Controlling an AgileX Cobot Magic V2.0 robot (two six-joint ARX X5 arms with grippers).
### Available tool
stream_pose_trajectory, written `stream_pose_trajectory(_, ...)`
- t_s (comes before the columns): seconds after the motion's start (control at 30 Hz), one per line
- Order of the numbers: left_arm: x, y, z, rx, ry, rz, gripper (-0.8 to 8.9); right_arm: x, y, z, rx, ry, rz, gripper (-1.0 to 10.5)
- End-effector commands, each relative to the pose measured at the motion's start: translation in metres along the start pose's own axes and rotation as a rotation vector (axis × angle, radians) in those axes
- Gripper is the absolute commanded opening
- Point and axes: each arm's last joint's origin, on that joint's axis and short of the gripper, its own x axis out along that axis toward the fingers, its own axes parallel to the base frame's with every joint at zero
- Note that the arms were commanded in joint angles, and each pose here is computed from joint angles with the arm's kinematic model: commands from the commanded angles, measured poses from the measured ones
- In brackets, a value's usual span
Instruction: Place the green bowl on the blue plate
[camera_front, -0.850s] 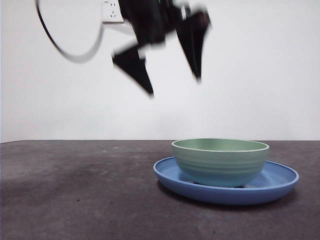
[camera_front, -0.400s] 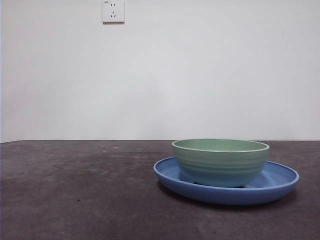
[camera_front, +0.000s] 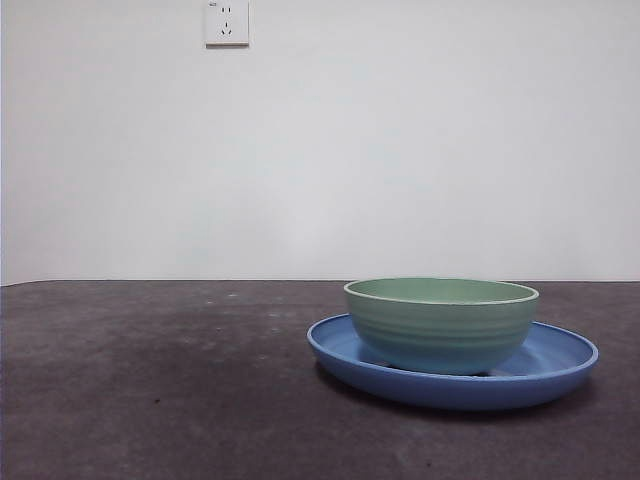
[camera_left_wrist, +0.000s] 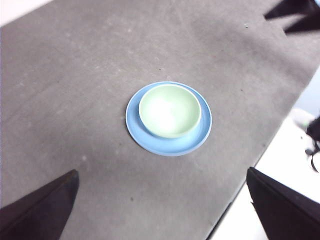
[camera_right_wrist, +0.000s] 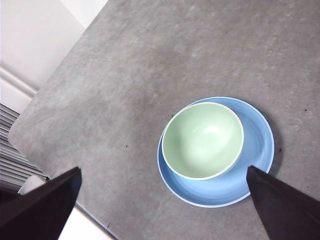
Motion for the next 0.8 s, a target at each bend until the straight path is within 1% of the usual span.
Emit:
stream_pose_trajectory(0.03, -0.010, -0.004, -0.021, 0.029, -0.043, -0.001, 5.63, -0.002, 0.002, 0.003, -0.019, -0.011, 0.002, 5.5)
stream_pose_trajectory(0.17, -0.019, -0.009, -0.056, 0.022, -0.090, 0.004, 5.63, -0.002, 0.002, 0.003, -0.021, -0.011, 0.002, 5.5)
stream_pose_trajectory(0.33, -0.016, -0.012, -0.092, -0.036, -0.157, 0.005, 5.63, -0.002, 0.002, 0.003, -0.021, -0.011, 0.002, 5.5)
stream_pose_trajectory(0.43, -0.007, -0.012, -0.110, -0.077, -0.163, 0.002, 5.63, -0.002, 0.002, 0.003, -0.021, -0.011, 0.002, 5.5)
stream_pose_trajectory(0.6, 0.008, -0.011, -0.125, -0.124, -0.149, -0.002, 5.63, -0.002, 0.002, 0.003, -0.018, -0.008, 0.002, 5.5)
stream_pose_trajectory(0.8, 0.009, -0.011, -0.125, -0.123, -0.149, -0.002, 5.63, 0.000, 0.000, 0.002, 0.017, 0.018, -0.002, 5.5)
